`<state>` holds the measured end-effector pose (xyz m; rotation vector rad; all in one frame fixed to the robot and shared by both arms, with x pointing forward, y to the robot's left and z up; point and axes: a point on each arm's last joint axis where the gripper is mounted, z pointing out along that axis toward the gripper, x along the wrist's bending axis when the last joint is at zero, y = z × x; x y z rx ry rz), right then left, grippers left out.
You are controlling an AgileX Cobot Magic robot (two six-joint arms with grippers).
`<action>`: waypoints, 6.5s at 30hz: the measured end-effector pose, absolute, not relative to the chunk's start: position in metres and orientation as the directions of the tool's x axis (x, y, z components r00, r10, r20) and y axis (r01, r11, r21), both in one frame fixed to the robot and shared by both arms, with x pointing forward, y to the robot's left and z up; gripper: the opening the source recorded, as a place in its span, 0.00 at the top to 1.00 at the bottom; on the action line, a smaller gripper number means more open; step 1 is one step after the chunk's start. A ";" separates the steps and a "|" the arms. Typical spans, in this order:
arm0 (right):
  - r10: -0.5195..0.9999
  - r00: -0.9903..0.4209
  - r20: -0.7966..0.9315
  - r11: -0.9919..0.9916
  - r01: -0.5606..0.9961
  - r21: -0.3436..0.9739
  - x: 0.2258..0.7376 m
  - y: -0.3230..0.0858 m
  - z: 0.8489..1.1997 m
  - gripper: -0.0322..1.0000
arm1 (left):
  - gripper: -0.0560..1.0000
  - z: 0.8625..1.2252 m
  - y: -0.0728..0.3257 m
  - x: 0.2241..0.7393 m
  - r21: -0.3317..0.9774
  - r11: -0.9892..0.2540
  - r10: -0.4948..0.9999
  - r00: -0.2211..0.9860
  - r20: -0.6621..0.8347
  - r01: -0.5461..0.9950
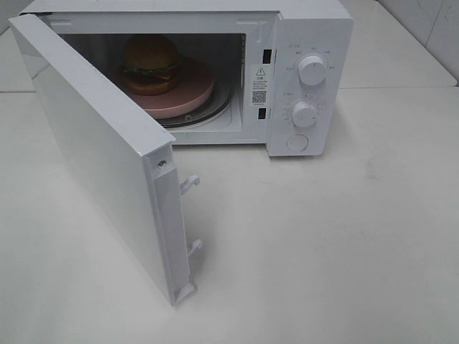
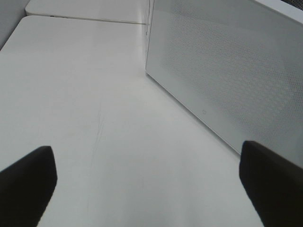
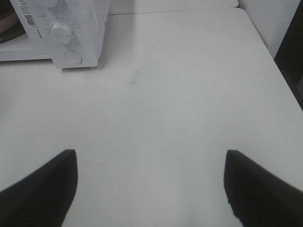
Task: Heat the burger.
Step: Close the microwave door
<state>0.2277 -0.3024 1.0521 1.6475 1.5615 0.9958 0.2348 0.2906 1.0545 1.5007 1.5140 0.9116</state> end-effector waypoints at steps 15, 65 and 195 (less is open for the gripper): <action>0.996 0.002 0.090 -0.079 0.502 0.862 0.228 -0.302 1.052 0.23 | 0.01 1.055 0.291 0.235 0.906 0.036 0.998 0.024 -0.051 0.422; 0.996 0.001 0.091 -0.079 0.502 0.861 0.228 -0.302 1.052 0.23 | 0.95 1.036 0.306 0.351 0.930 0.050 0.998 -0.043 -0.036 0.364; 0.996 0.001 0.091 -0.079 0.502 0.861 0.228 -0.302 1.052 0.23 | 0.95 0.948 0.008 0.593 0.932 -0.191 0.792 0.609 -0.040 0.309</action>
